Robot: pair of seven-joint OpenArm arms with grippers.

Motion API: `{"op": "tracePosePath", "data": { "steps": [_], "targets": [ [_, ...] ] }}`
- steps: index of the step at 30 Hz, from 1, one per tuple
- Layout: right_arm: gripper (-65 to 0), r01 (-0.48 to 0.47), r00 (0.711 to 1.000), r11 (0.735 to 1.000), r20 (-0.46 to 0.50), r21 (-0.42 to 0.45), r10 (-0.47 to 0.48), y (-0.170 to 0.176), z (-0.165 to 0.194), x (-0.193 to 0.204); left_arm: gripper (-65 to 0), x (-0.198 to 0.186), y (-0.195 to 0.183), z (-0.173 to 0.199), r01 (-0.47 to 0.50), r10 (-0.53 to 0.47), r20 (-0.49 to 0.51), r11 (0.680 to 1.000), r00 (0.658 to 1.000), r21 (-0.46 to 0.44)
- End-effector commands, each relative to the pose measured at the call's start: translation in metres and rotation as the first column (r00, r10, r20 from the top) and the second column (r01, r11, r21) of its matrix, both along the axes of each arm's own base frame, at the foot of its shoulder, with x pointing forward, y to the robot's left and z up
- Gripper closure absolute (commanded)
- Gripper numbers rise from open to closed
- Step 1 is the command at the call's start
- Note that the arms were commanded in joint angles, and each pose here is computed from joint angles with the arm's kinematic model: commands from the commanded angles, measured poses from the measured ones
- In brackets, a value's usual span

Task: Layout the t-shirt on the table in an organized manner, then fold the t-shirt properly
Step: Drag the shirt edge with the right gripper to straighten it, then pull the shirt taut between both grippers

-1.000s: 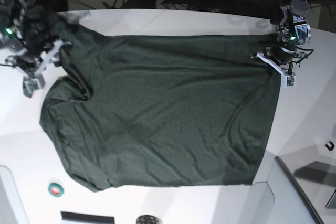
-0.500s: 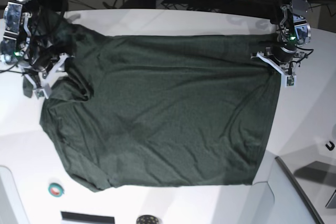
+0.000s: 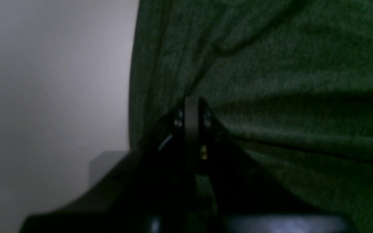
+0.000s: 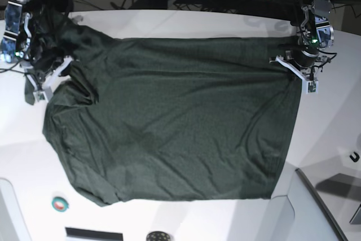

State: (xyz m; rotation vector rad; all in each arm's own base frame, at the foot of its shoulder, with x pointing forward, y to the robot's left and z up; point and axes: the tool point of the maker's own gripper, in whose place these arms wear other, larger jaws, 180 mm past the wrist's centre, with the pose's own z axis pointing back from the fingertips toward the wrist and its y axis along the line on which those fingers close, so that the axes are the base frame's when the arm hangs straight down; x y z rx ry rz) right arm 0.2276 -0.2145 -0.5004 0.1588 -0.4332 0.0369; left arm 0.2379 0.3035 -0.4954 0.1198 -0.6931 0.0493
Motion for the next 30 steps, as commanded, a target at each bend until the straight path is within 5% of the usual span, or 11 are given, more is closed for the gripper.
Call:
{"op": "tracePosePath", "data": {
  "steps": [1, 16, 23, 30],
  "targets": [
    [0.0, -0.023, 0.995, 0.999, -0.102, -0.044, 0.019, -0.007, -0.010, -0.028, 0.0, -0.037, 0.002, -0.023, 0.006, -0.003, -0.172, 1.000, 0.985, 0.016],
    [-0.2, 0.027, 0.998, 0.987, -0.044, -0.157, -0.034, -0.040, 0.036, -0.052, 0.0, -0.031, -0.004, -0.005, 0.038, -0.034, -0.126, 0.999, 0.991, 0.033],
    [-0.2, 0.028, 0.989, 0.985, 0.146, -0.173, -0.003, -0.027, 0.087, 0.005, 0.0, -0.031, -0.003, -0.005, 0.039, -0.034, -0.126, 0.999, 0.991, 0.036],
    [-0.2, 0.086, 0.993, 0.983, 0.093, -0.160, -0.072, -0.047, 0.081, 0.039, 0.0, -0.031, -0.002, -0.005, 0.039, -0.034, -0.126, 0.999, 0.991, 0.038]
  ]
}}
